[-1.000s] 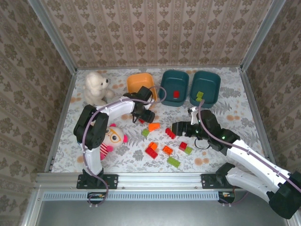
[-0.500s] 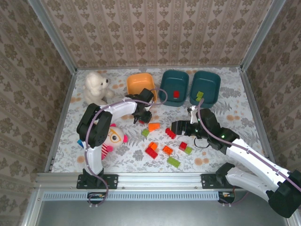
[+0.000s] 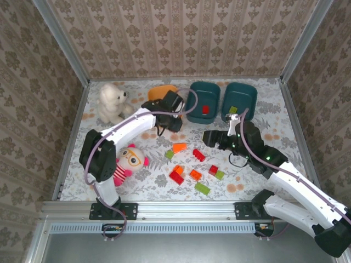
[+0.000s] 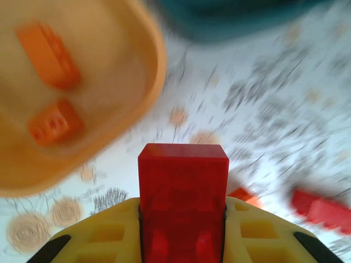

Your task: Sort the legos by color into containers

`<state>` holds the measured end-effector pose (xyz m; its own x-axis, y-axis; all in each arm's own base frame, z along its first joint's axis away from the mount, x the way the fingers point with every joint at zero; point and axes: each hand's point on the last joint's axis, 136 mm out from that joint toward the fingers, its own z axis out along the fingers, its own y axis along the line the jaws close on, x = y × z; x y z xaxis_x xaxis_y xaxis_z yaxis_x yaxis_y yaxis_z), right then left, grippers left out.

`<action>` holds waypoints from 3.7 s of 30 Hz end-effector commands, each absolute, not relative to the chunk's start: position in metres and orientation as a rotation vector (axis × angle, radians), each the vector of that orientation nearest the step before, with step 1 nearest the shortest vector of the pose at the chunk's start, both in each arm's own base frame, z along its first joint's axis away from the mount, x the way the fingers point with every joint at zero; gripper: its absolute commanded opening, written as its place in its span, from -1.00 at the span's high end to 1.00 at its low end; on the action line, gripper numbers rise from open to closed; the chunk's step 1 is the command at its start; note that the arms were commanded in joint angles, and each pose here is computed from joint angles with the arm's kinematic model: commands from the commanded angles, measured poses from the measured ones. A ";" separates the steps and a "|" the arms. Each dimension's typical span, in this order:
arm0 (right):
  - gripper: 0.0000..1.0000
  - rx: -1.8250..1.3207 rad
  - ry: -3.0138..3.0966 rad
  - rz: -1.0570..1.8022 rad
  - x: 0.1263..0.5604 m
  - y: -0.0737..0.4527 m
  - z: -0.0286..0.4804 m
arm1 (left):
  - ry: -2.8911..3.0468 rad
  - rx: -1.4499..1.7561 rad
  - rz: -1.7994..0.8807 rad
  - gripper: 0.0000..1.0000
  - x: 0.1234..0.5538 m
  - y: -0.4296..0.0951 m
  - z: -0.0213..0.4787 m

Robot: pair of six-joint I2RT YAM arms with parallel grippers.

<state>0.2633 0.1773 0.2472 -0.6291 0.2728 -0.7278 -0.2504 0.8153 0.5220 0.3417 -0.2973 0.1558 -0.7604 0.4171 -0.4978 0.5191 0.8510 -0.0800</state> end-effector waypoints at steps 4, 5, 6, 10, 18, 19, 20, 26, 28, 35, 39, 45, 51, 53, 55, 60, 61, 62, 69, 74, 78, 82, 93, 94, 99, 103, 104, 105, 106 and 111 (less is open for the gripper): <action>-0.82 0.167 2.021 0.675 0.290 0.152 0.277 | 2.527 0.639 -0.452 0.58 0.373 -0.339 0.189; -0.84 0.180 2.004 0.677 0.294 0.151 0.282 | 2.526 0.639 -0.467 0.58 0.382 -0.348 0.188; -0.84 0.193 1.996 0.673 0.299 0.149 0.285 | 2.520 0.640 -0.476 0.58 0.390 -0.356 0.187; -0.84 0.273 1.995 0.627 0.317 0.136 0.289 | 2.540 0.573 -0.556 0.58 0.424 -0.381 0.170; -0.84 0.351 1.993 0.611 0.330 0.119 0.289 | 2.538 0.479 -0.650 0.58 0.461 -0.415 0.135; -0.84 0.355 2.004 0.611 0.329 0.118 0.286 | 2.548 0.464 -0.650 0.58 0.463 -0.416 0.128; -0.84 0.361 2.012 0.610 0.328 0.117 0.283 | 2.563 0.451 -0.647 0.58 0.464 -0.417 0.121; -0.84 0.398 2.034 0.621 0.322 0.110 0.270 | 2.634 0.397 -0.650 0.54 0.465 -0.419 0.090; -0.84 0.399 2.041 0.626 0.322 0.110 0.267 | 2.647 0.386 -0.652 0.46 0.464 -0.419 0.083; -0.84 0.373 2.077 0.619 0.326 0.111 0.266 | 2.667 0.356 -0.664 0.22 0.463 -0.416 0.084; -0.84 0.323 2.114 0.600 0.325 0.114 0.266 | 2.636 0.342 -0.674 0.07 0.466 -0.414 0.104; -0.83 0.246 2.181 0.571 0.315 0.116 0.259 | 2.576 0.300 -0.706 -0.08 0.467 -0.407 0.147; -0.76 0.193 2.376 0.488 0.286 0.115 0.230 | 2.481 0.244 -0.774 -0.15 0.453 -0.395 0.207; -0.70 0.154 2.476 0.452 0.271 0.120 0.212 | 2.447 0.243 -0.789 -0.17 0.440 -0.387 0.225; -0.65 0.108 2.568 0.416 0.254 0.125 0.195 | 2.429 0.241 -0.789 -0.18 0.425 -0.375 0.232; -0.62 0.037 2.732 0.374 0.214 0.137 0.164 | 2.405 0.236 -0.787 -0.23 0.374 -0.338 0.234; -0.62 0.041 2.769 0.368 0.206 0.137 0.156 | 2.404 0.238 -0.784 -0.23 0.361 -0.330 0.232; -0.61 0.048 2.812 0.364 0.197 0.137 0.147 | 2.406 0.244 -0.784 -0.23 0.349 -0.322 0.229; -0.51 0.041 3.063 0.290 0.150 0.141 0.084 | 2.453 0.325 -0.795 -0.25 0.268 -0.287 0.200; -0.47 0.155 3.092 0.340 0.144 0.149 0.052 | 2.479 0.359 -0.820 -0.25 0.227 -0.267 0.184; -0.44 0.261 3.087 0.355 0.148 0.152 0.034 | 2.467 0.359 -0.843 -0.30 0.211 -0.256 0.182; -0.43 0.327 3.070 0.310 0.155 0.151 0.027 | 2.467 0.344 -0.840 -0.30 0.207 -0.249 0.182; -0.10 0.449 3.055 0.205 0.170 0.141 0.013 | 2.459 0.337 -0.845 -0.30 0.206 -0.250 0.186; -0.02 0.455 3.061 0.197 0.169 0.140 0.012 | 2.457 0.342 -0.846 -0.30 0.206 -0.251 0.186; 0.38 0.463 3.058 0.194 0.167 0.138 0.015 | 2.454 0.347 -0.862 -0.30 0.204 -0.253 0.185; 0.55 0.423 3.014 0.217 0.175 0.139 0.039 | 2.439 0.337 -0.881 -0.30 0.206 -0.256 0.190; 0.55 0.406 3.001 0.215 0.177 0.138 0.049 | 2.432 0.336 -0.887 -0.30 0.207 -0.258 0.193; 0.55 0.391 2.985 0.214 0.179 0.138 0.059 | 2.423 0.334 -0.894 -0.30 0.208 -0.260 0.196; 0.55 0.374 2.963 0.205 0.183 0.135 0.073 | 2.412 0.333 -0.902 -0.30 0.210 -0.262 0.202; 0.55 0.390 2.812 0.184 0.225 0.103 0.141 | 2.342 0.333 -0.951 -0.33 0.229 -0.283 0.234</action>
